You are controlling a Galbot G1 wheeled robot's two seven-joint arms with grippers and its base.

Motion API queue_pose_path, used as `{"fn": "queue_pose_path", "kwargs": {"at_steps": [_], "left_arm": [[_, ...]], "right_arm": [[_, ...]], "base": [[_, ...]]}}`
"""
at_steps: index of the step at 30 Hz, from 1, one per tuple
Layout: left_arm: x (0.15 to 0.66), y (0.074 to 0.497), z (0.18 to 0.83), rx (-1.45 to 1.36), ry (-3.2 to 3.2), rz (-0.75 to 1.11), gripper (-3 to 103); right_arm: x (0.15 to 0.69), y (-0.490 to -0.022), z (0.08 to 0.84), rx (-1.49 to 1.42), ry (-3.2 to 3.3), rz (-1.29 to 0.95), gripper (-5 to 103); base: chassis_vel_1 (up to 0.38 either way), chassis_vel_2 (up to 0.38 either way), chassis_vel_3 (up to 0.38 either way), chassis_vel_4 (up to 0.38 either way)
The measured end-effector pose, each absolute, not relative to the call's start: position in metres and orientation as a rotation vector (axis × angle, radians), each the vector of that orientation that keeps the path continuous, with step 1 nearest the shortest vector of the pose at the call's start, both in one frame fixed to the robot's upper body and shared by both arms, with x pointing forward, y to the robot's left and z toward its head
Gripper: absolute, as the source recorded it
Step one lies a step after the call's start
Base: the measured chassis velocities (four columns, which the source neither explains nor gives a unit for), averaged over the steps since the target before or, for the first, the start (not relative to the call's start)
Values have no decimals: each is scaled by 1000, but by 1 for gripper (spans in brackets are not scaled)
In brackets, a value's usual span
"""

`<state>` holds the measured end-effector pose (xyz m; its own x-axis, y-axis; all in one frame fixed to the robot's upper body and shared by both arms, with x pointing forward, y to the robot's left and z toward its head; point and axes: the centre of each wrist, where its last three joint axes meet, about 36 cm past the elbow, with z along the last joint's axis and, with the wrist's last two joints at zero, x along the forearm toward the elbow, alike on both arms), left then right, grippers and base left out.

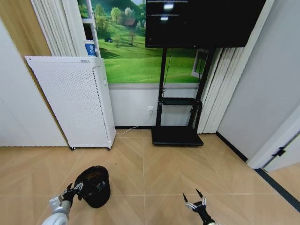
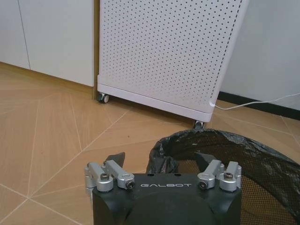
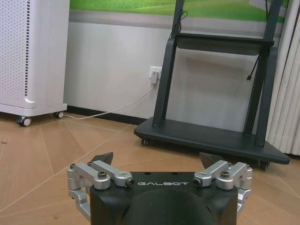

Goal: Pick up the trash bin and place the garbage on the floor into it.

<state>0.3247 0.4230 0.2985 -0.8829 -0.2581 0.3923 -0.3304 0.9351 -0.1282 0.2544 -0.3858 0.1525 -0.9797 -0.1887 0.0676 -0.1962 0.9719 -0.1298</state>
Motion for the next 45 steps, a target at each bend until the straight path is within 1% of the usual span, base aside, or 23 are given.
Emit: {"fn": "queue_pose_path", "kwargs": {"at_steps": [1,2,3,7,15,19,32,45], "left_arm": [[325,423,304,430,-2723,264,91],[326,423,308,429,-2726,265,91],[328,422,315,435,-2725,276,96],[337,421,339,438,-2747,303,100],[352,406,385,391,-2803,364,100],[357,401,396,379,-2816,387,100],[350,395,388,378,-2810,389,100],[341,392,375,369,-2803,373,100]], "right_arm": [[261,-389,155,292,-3077,214,100],[264,-390,157,286,-3082,213,100],[270,-392,159,280,-3091,215,100],[282,-397,165,259,-3115,224,100],[301,-409,180,186,-3164,210,100],[307,-418,188,146,-3185,212,100],[296,-426,196,104,-3195,218,100],[286,-425,195,93,-3191,222,100]], "base": [[0,0,0,0],[0,0,0,0],[0,0,0,0],[0,0,0,0],[0,0,0,0],[0,0,0,0],[21,-21,-19,17],[187,-201,-192,196]]}}
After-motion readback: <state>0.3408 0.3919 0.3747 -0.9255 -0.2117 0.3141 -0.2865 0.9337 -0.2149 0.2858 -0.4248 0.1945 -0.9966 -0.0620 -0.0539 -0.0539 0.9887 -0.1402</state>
